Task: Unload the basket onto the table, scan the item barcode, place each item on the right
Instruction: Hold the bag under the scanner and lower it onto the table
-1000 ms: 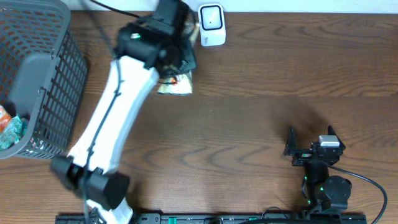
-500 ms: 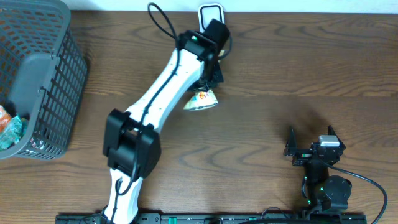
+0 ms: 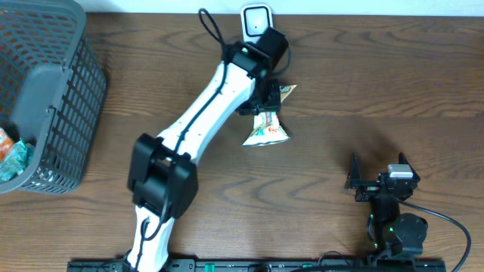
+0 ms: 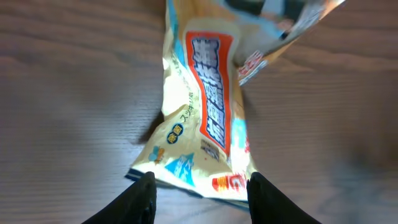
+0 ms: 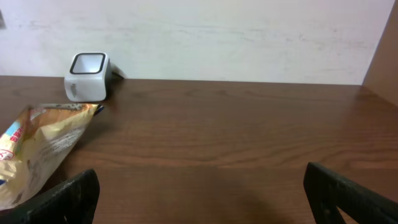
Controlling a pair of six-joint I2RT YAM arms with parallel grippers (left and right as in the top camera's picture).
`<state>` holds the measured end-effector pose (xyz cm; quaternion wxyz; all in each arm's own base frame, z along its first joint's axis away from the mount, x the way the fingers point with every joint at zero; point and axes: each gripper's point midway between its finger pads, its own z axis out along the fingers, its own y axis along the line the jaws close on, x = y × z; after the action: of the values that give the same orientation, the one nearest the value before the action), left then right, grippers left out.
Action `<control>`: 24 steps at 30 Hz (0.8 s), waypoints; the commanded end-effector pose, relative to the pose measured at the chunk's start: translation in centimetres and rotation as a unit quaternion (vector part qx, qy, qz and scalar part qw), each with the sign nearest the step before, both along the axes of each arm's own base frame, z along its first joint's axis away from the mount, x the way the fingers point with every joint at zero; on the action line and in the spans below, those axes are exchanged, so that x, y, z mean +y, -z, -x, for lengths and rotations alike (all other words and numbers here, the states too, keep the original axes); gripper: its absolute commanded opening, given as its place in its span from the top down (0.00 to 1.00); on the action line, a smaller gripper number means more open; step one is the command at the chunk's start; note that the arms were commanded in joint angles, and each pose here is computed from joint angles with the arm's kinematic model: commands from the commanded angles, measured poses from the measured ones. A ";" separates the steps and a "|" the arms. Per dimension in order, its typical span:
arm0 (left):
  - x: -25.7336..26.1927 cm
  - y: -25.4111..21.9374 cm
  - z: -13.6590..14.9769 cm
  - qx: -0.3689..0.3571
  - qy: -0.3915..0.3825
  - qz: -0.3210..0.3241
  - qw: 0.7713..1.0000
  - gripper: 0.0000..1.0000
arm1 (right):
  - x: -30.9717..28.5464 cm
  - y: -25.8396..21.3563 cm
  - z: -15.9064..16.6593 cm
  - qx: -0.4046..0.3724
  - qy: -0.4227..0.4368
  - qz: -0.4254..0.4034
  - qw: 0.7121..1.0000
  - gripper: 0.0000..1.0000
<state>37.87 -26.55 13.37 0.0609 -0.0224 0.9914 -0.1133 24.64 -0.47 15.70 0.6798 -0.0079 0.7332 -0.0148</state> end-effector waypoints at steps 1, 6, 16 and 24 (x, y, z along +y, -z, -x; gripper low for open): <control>1.3 -4.2 -0.4 -0.045 0.008 0.021 0.999 0.53 | -0.3 0.1 0.0 0.001 0.006 0.004 1.000 0.01; 1.7 -4.1 -0.1 -0.051 0.061 0.006 0.997 0.53 | -0.3 0.1 0.0 0.000 0.006 0.004 1.000 0.01; 2.1 -3.4 0.4 -0.045 0.096 -0.007 0.994 0.40 | -0.3 0.1 0.0 0.000 0.006 0.004 1.000 0.01; 2.2 -3.3 0.6 -0.044 0.104 -0.010 0.994 0.25 | -0.3 0.1 0.0 0.001 0.006 0.004 1.000 0.01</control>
<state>37.59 -24.67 17.52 0.1025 0.0743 0.9847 -0.1199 24.64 -0.47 15.70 0.6798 -0.0079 0.7332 -0.0148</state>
